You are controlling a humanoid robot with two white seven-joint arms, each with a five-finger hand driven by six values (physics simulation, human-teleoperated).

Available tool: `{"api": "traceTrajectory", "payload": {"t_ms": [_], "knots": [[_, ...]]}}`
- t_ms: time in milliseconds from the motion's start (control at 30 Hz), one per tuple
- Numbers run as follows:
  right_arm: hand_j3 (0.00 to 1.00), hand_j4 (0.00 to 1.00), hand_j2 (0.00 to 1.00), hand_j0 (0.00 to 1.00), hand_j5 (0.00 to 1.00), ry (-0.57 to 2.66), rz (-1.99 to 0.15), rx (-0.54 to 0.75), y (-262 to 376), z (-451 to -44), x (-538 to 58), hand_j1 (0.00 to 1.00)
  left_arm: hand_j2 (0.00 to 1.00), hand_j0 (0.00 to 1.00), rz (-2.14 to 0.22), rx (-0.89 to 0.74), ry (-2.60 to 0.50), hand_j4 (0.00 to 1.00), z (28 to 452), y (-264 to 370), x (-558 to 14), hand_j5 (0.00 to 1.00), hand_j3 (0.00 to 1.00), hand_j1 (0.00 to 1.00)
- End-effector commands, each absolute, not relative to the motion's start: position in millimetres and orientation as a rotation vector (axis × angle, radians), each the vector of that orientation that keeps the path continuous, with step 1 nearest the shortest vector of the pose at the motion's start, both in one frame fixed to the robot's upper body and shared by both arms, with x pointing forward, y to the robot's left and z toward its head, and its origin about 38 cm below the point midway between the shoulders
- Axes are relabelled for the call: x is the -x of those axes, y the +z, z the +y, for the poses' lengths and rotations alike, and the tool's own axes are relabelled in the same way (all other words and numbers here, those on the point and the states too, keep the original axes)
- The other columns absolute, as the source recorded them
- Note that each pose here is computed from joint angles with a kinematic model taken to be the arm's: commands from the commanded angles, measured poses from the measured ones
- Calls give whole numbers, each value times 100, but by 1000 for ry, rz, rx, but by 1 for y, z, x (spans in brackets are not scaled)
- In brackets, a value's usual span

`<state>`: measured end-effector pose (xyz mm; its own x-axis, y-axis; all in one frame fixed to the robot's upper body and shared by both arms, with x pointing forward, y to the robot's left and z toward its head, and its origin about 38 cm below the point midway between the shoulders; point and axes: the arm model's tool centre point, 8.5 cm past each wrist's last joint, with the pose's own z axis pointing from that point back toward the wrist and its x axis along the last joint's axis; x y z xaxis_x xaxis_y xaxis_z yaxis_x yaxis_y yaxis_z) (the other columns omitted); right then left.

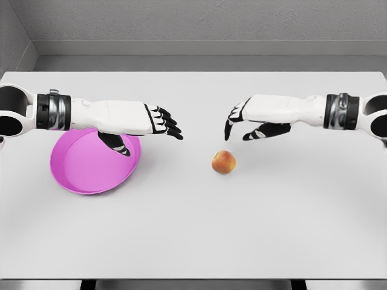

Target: Put the apple on the plate with both arms

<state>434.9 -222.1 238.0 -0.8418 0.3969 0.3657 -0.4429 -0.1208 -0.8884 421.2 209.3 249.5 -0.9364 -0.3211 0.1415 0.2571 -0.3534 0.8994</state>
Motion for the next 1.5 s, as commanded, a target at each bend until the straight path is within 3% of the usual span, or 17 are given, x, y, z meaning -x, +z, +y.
{"api": "traceTrajectory", "payload": {"t_ms": [0, 33, 67, 133, 433, 567, 1000, 1467], "knots": [[52, 52, 52, 52, 52, 1962, -1607, -90, 226, -209, -443, 52, 100, 100, -1536, -81, -2320, 100, 210, 250, -421, 100, 100, 100], [53, 53, 53, 53, 53, 1949, -1602, -77, 226, -214, -446, 53, 100, 100, -1534, -81, -2322, 100, 210, 250, -421, 100, 100, 100], [61, 61, 61, 61, 61, 1929, -1603, -52, 229, -223, -451, 61, 100, 100, -1536, -81, -2320, 100, 210, 250, -421, 100, 100, 100], [100, 100, 100, 100, 100, 1855, -1628, 13, 236, -250, -464, 100, 100, 100, -1536, -81, -2320, 100, 210, 250, -421, 100, 100, 100], [100, 100, 100, 100, 100, 1642, -1596, 202, 241, -354, -465, 100, 100, 100, -1527, -93, -2349, 100, 203, 248, -422, 100, 100, 100], [100, 100, 100, 100, 100, 1600, -1566, 287, 252, -394, -453, 100, 100, 100, -1498, -89, -2344, 100, 164, 216, -451, 100, 100, 100], [100, 100, 100, 100, 100, 1607, -1556, 271, 245, -392, -450, 100, 100, 100, -1510, -23, -2433, 100, 107, 195, -444, 100, 100, 100], [100, 100, 100, 100, 100, 1613, -1555, 266, 244, -390, -448, 100, 100, 100, -1428, -3, -2424, 100, 97, 168, -454, 100, 100, 100]]}}
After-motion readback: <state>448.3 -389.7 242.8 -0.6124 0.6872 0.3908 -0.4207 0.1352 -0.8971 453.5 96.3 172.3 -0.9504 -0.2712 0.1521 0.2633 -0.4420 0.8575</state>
